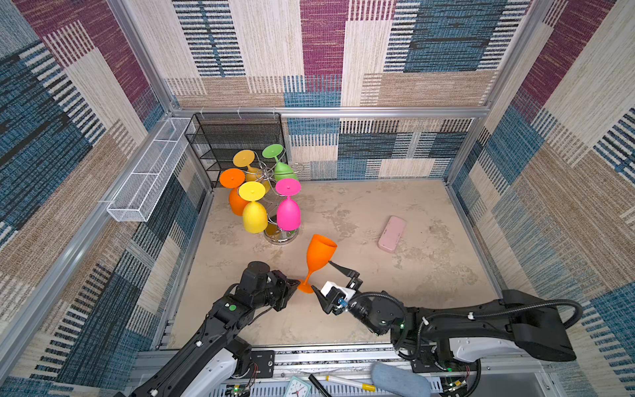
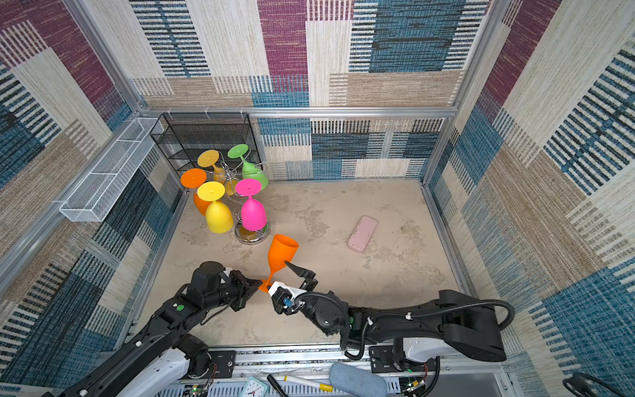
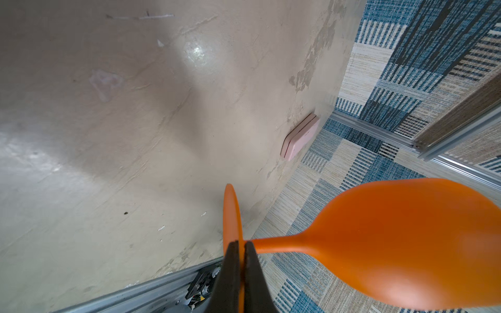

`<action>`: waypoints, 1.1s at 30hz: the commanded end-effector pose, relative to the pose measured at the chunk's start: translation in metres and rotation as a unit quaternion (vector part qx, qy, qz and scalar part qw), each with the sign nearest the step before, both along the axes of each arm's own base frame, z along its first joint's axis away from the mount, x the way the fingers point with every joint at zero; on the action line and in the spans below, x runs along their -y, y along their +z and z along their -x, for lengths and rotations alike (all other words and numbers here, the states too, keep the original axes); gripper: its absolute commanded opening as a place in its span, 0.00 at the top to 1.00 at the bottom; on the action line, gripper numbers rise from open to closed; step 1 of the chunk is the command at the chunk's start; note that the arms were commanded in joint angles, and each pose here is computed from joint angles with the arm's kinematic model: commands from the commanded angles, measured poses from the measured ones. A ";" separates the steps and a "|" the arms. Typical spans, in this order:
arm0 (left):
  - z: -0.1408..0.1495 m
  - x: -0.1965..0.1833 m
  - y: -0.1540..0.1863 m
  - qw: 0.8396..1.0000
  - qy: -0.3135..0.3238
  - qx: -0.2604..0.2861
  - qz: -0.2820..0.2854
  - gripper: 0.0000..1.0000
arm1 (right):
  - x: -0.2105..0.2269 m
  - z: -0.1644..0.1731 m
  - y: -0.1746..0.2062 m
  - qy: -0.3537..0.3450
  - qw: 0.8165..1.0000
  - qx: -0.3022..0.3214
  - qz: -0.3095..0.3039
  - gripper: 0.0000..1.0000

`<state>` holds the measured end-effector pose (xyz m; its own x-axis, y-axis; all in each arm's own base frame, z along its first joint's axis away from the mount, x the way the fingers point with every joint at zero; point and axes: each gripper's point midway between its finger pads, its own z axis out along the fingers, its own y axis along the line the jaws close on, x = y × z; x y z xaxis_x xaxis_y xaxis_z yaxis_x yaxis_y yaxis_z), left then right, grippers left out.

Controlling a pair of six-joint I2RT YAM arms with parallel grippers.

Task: Take the wine glass off the wine glass rack
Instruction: Pick up the wine glass from the wine glass rack.

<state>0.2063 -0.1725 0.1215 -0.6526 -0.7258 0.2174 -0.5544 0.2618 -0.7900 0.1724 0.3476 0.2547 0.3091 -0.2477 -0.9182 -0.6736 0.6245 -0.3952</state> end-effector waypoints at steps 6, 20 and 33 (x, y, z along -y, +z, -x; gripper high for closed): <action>-0.020 0.008 0.005 0.997 -0.010 0.078 0.013 1.00 | 0.034 -0.041 0.012 0.007 0.963 -0.248 -0.104 0.20; -0.038 0.015 0.008 0.988 -0.026 0.154 0.003 1.00 | 0.005 -0.064 0.060 0.084 0.887 -0.446 -0.087 0.28; -0.050 0.022 0.018 0.979 -0.028 0.199 0.022 1.00 | 0.002 -0.088 0.043 0.027 0.864 -0.500 -0.052 0.45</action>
